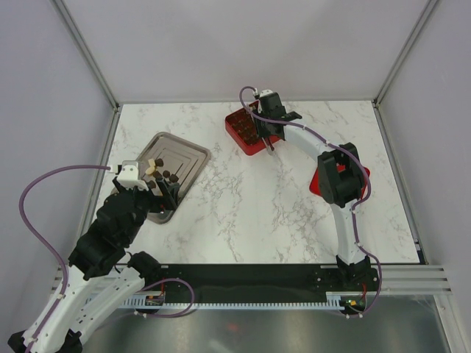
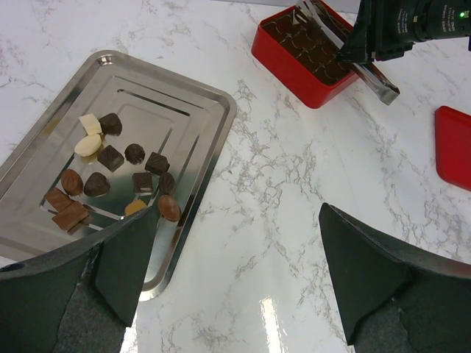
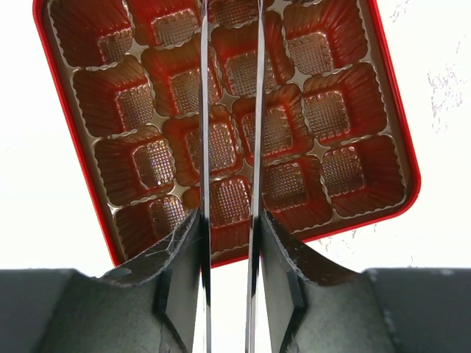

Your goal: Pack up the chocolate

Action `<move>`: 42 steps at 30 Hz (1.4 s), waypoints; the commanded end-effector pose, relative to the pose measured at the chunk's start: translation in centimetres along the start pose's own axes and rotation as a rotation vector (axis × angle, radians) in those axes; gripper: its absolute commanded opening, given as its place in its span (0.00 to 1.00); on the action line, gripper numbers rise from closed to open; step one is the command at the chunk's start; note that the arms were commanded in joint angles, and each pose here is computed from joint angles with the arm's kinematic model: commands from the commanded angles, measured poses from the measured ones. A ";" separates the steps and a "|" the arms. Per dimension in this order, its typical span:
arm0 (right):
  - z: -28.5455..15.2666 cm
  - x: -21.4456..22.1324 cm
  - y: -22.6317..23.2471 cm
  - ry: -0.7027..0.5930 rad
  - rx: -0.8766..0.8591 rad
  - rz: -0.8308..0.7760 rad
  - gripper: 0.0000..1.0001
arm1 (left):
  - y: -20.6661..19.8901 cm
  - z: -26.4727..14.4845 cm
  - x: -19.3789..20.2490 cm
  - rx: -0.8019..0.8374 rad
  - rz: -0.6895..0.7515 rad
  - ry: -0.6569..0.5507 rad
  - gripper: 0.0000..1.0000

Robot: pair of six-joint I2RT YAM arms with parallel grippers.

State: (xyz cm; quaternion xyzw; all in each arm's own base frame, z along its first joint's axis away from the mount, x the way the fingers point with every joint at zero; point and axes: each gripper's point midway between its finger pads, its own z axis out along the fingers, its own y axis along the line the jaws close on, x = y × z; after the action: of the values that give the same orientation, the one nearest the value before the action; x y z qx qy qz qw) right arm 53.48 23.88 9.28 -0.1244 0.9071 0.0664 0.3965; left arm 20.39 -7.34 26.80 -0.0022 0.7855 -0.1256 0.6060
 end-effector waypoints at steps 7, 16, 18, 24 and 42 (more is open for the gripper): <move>-2.8 -4.3 0.0 -0.116 -0.012 0.009 0.47 | 0.0 0.3 -1.0 -0.007 0.014 -0.037 1.00; -6.4 -7.7 0.6 -0.195 -0.052 -0.011 0.46 | 0.1 0.1 -1.0 -0.008 0.011 -0.043 1.00; -7.2 -8.1 1.2 -0.206 -0.080 -0.010 0.46 | 0.1 0.1 -1.0 -0.004 0.013 -0.042 1.00; -9.6 -8.3 4.1 -0.224 -0.156 -0.019 0.45 | -0.1 -0.2 -1.3 0.013 0.008 -0.053 1.00; -11.1 -0.7 26.1 -0.173 -0.531 -0.257 0.46 | -0.1 -0.9 -1.9 0.031 -0.007 -0.092 1.00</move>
State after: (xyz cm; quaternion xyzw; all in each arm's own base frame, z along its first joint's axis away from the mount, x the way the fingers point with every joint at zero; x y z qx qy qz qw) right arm 38.76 44.07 18.46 -0.3159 0.8135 0.2368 0.4270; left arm 19.71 -6.95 27.75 -0.0071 0.7705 -0.1387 0.6221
